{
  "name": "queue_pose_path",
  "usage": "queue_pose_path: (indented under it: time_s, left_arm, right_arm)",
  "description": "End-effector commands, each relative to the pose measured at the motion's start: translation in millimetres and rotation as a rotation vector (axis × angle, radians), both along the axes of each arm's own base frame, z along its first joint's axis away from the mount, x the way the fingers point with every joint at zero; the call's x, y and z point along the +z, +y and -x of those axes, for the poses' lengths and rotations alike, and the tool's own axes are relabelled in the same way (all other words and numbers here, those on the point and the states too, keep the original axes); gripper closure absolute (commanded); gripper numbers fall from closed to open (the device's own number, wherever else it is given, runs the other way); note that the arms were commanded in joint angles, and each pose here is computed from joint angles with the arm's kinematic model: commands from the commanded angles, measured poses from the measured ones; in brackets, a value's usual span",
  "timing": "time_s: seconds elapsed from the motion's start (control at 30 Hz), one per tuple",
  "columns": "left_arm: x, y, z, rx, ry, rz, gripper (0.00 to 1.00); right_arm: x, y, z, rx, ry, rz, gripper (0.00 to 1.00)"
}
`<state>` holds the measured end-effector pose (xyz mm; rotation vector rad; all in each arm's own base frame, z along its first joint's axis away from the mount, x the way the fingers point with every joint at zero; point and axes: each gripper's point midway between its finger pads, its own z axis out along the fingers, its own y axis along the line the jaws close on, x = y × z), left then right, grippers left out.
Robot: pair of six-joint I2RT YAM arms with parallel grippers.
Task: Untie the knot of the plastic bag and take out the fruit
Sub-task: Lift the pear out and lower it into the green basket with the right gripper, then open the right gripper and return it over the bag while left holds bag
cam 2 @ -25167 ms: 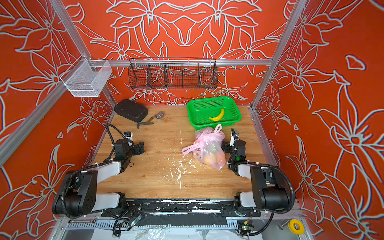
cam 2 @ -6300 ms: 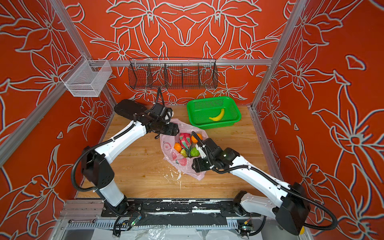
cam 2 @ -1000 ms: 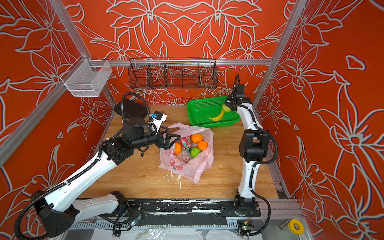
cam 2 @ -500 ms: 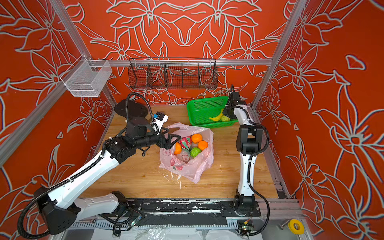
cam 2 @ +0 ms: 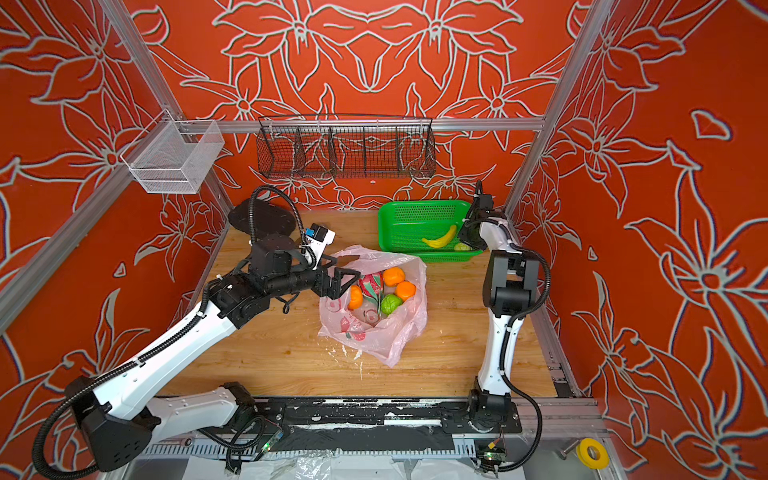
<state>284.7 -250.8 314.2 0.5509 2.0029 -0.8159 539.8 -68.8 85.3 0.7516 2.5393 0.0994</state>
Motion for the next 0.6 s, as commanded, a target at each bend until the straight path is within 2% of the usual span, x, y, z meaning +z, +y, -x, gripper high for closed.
queue_pose_path:
  time_s: [0.0, 0.17, 0.33, 0.5, 0.57]
  left_arm:
    - [1, -1, 10, -0.023, 0.004, 0.005, 0.01]
    - [-7, 0, 10, -0.017, 0.026, 0.0, 0.01]
    - [-17, 0, 11, -0.009, 0.063, -0.011, 0.01]
    - [-27, 4, 7, 0.07, 0.176, -0.005, 0.01]
    - [-32, 4, 6, 0.09, 0.222, -0.008, 0.04]
  right_arm:
    - [7, 6, 4, 0.016, -0.004, -0.039, 0.64]
    - [24, 14, -3, 0.019, -0.046, -0.086, 0.52]
    - [48, 16, -2, 0.022, -0.096, -0.09, 0.47]
    - [87, 22, 9, 0.041, -0.175, -0.098, 0.41]
    - [106, 26, 20, 0.038, -0.212, -0.117, 0.39]
